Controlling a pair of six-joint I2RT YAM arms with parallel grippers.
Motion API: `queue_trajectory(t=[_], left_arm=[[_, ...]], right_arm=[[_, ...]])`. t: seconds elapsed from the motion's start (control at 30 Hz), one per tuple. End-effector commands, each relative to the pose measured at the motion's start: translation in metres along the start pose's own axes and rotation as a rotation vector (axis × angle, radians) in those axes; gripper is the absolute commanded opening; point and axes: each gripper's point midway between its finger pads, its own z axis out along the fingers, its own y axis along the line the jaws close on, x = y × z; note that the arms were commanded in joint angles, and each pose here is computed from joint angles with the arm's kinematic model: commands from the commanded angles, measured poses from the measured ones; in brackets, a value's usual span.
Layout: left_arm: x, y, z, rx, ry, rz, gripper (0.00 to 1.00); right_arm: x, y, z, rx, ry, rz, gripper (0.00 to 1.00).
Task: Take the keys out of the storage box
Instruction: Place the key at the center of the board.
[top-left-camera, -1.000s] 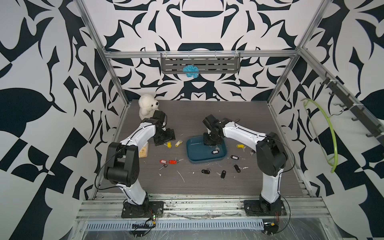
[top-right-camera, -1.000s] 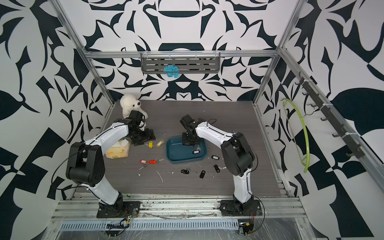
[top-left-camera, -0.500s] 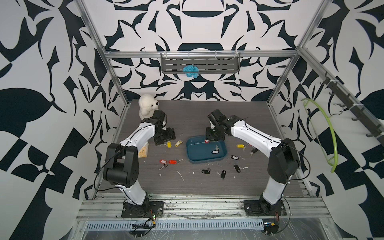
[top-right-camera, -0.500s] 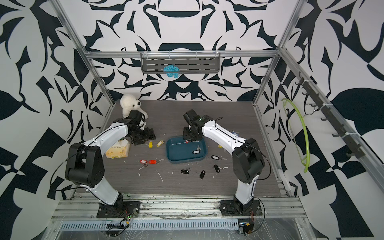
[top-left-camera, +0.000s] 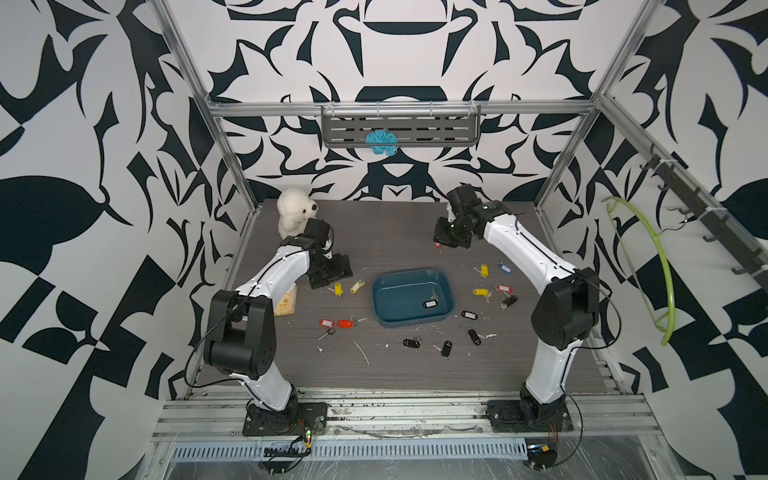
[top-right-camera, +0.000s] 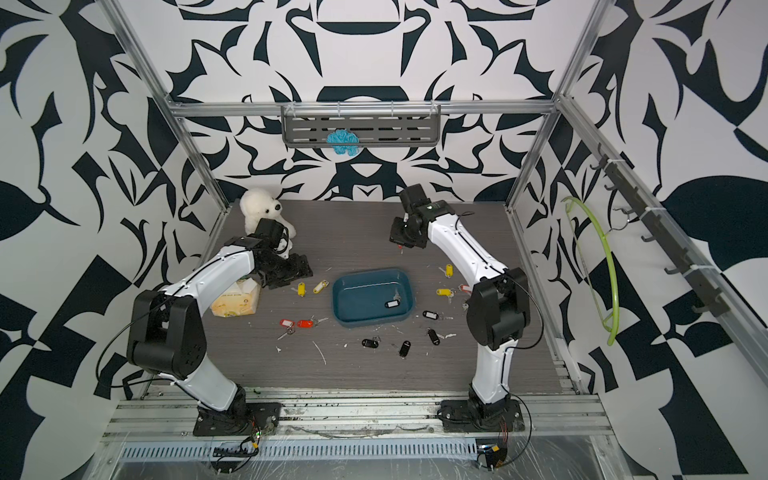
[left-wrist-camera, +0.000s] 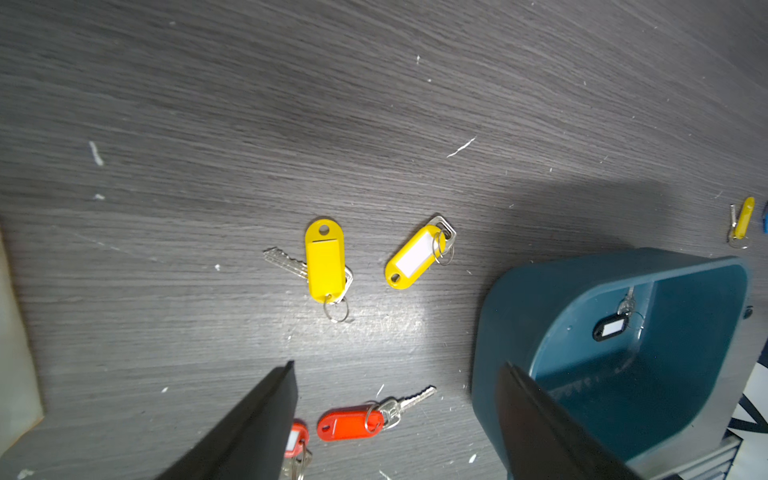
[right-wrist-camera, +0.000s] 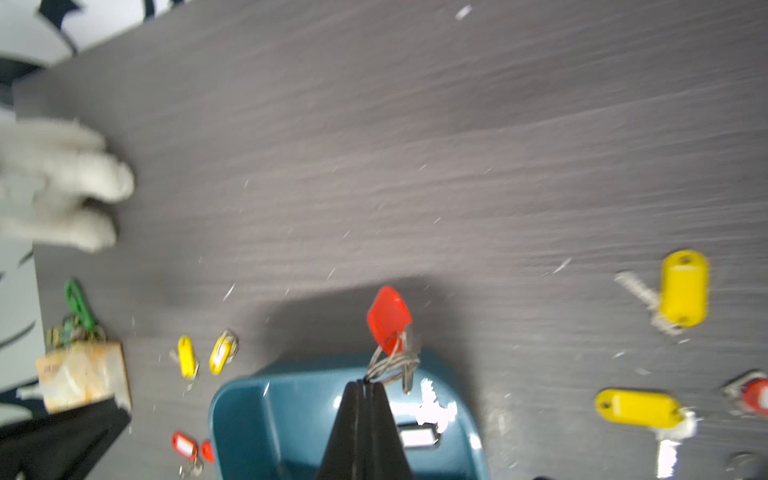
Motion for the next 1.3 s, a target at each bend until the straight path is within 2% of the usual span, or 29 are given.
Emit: queue_trajectory(t=[0.0,0.2,0.37,0.53,0.57,0.6,0.67,0.7,0.77,0.9,1.03,1.27], left_arm=[[0.006,-0.007,-0.003,0.027,0.0,0.01,0.82],[0.009,-0.012,0.0,0.031,0.01,0.02,0.82],[0.013,-0.019,0.002,0.035,0.02,0.03,0.82],[0.016,-0.024,0.004,0.034,0.026,0.042,0.82],[0.016,-0.025,0.004,0.033,0.027,0.043,0.82],[0.016,-0.025,0.005,0.033,0.028,0.042,0.82],[0.017,-0.026,0.006,0.033,0.031,0.045,0.82],[0.017,-0.026,0.006,0.032,0.031,0.046,0.82],[0.017,-0.028,0.007,0.033,0.032,0.049,0.82],[0.017,-0.03,0.009,0.033,0.035,0.052,0.82],[0.018,-0.033,0.012,0.032,0.035,0.058,0.82],[0.02,-0.037,0.014,0.032,0.036,0.066,0.82]], right_arm=[[-0.02,-0.022,0.006,0.021,0.004,0.01,0.0],[-0.036,-0.052,0.043,0.052,0.046,0.047,0.0],[-0.036,-0.069,0.071,0.062,0.082,0.074,0.0],[-0.031,-0.076,0.084,0.069,0.106,0.084,0.0],[-0.03,-0.077,0.085,0.071,0.109,0.085,0.06],[-0.029,-0.078,0.086,0.071,0.111,0.085,0.15],[-0.027,-0.078,0.085,0.071,0.115,0.084,0.41],[-0.026,-0.078,0.084,0.072,0.116,0.082,0.47],[-0.026,-0.079,0.077,0.077,0.11,0.079,0.53],[-0.022,-0.076,0.047,0.082,0.097,0.072,0.53],[0.008,-0.061,0.013,0.095,0.136,0.039,0.47],[0.111,-0.013,-0.005,0.097,0.303,-0.076,0.47]])
